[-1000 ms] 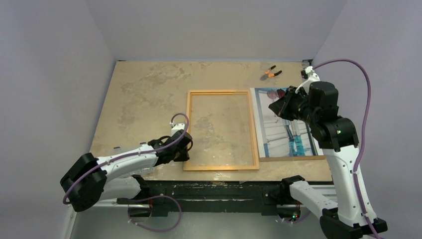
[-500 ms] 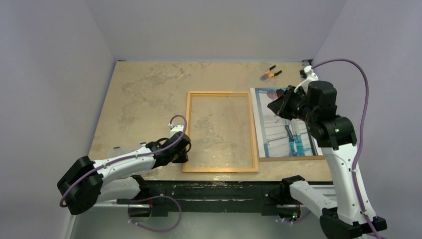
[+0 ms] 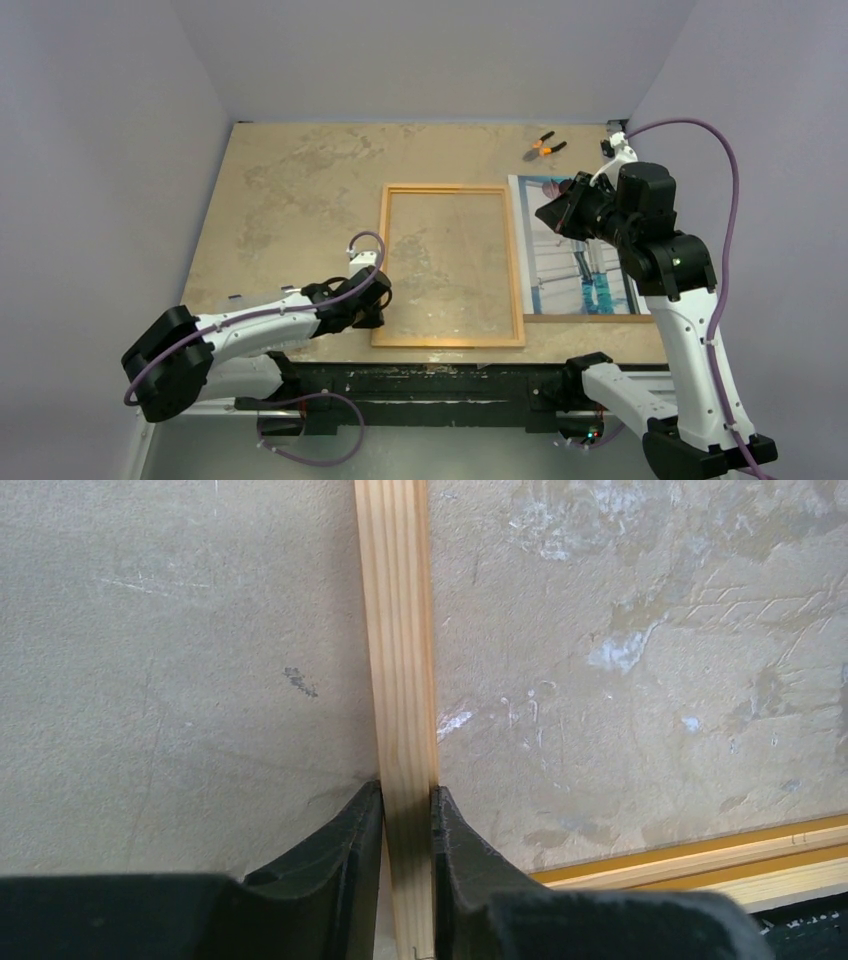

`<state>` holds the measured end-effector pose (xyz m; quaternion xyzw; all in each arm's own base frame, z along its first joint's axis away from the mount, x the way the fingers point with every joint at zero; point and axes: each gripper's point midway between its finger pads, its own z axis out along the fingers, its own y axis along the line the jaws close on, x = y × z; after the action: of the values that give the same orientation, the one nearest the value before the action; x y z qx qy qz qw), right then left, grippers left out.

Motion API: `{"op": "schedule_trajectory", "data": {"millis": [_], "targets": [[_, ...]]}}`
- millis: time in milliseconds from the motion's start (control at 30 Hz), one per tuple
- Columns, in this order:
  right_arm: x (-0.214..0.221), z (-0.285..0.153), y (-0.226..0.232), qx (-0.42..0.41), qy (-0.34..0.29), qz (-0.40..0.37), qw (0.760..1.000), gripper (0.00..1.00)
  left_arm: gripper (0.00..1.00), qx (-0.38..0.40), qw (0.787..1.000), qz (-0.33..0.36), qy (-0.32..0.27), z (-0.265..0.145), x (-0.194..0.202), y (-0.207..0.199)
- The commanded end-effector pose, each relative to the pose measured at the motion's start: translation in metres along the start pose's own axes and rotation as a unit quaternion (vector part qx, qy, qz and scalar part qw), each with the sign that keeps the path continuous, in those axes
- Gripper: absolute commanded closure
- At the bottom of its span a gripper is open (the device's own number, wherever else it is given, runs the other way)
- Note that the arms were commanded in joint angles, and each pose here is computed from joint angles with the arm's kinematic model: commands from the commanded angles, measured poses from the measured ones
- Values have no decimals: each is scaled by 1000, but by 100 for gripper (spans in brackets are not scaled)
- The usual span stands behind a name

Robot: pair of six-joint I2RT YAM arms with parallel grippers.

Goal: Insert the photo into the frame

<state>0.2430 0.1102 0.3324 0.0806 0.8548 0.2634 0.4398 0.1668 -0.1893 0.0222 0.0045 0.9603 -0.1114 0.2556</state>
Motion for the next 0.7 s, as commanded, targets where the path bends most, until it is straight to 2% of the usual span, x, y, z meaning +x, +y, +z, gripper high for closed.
{"op": "schedule_trajectory", "data": {"millis": [0,100,167,233,333,667], "targets": [[-13,1,11,-25,-22,-1,999,100,68,-10,999,21,43,-6,22,9],[-13,1,12,-25,-22,-1,999,100,35,11,999,18,31,-12,16,1],[-13,1,12,-25,-23,-2,999,100,21,25,999,15,23,-17,11,-4],[-13,2,12,-25,-22,-2,999,100,14,41,999,12,16,-23,6,-10],[-12,2,12,-29,-22,-3,999,100,8,62,998,10,5,-31,-1,-18],[-3,12,20,-69,-12,-6,998,100,8,107,994,12,-14,-50,-22,-36]]}}
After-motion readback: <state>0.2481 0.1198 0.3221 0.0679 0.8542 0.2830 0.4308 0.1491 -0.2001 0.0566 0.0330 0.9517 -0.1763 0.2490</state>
